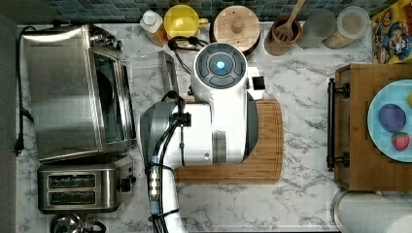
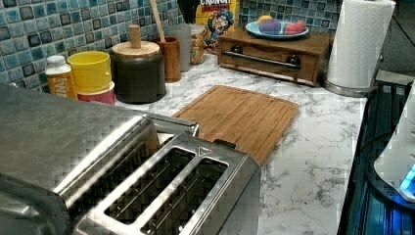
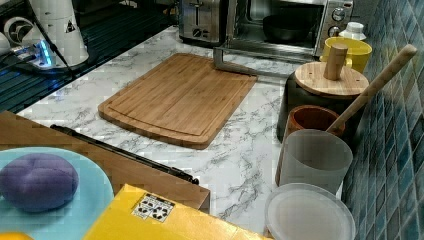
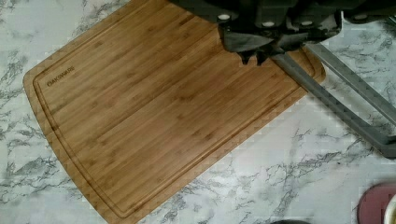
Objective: Close the oven.
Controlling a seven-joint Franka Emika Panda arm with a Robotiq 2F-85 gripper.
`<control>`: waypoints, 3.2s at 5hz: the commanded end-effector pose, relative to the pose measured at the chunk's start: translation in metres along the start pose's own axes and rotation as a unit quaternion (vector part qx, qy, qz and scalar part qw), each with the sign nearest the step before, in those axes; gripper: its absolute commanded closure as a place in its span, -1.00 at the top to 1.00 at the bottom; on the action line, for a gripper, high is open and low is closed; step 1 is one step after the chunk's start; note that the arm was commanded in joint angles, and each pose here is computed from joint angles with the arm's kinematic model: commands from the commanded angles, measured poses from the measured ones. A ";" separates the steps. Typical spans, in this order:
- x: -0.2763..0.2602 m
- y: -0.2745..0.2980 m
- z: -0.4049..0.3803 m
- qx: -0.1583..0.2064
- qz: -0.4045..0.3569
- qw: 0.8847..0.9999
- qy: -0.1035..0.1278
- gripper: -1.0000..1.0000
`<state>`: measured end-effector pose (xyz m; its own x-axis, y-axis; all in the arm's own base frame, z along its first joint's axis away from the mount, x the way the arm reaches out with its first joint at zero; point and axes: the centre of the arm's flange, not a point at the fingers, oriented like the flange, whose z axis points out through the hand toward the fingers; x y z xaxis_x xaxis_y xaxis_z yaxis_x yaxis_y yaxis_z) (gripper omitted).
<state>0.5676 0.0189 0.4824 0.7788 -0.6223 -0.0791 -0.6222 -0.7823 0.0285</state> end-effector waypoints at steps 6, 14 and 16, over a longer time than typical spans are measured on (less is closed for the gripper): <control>0.093 -0.024 0.129 0.313 -0.341 0.883 -0.084 -1.00; 0.076 -0.097 0.223 0.291 -0.486 0.821 -0.071 -1.00; 0.074 -0.091 0.216 0.323 -0.439 0.832 -0.102 -1.00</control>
<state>0.6324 0.0347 0.1990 0.9548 0.2968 -0.0138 0.2212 -0.7409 -0.6341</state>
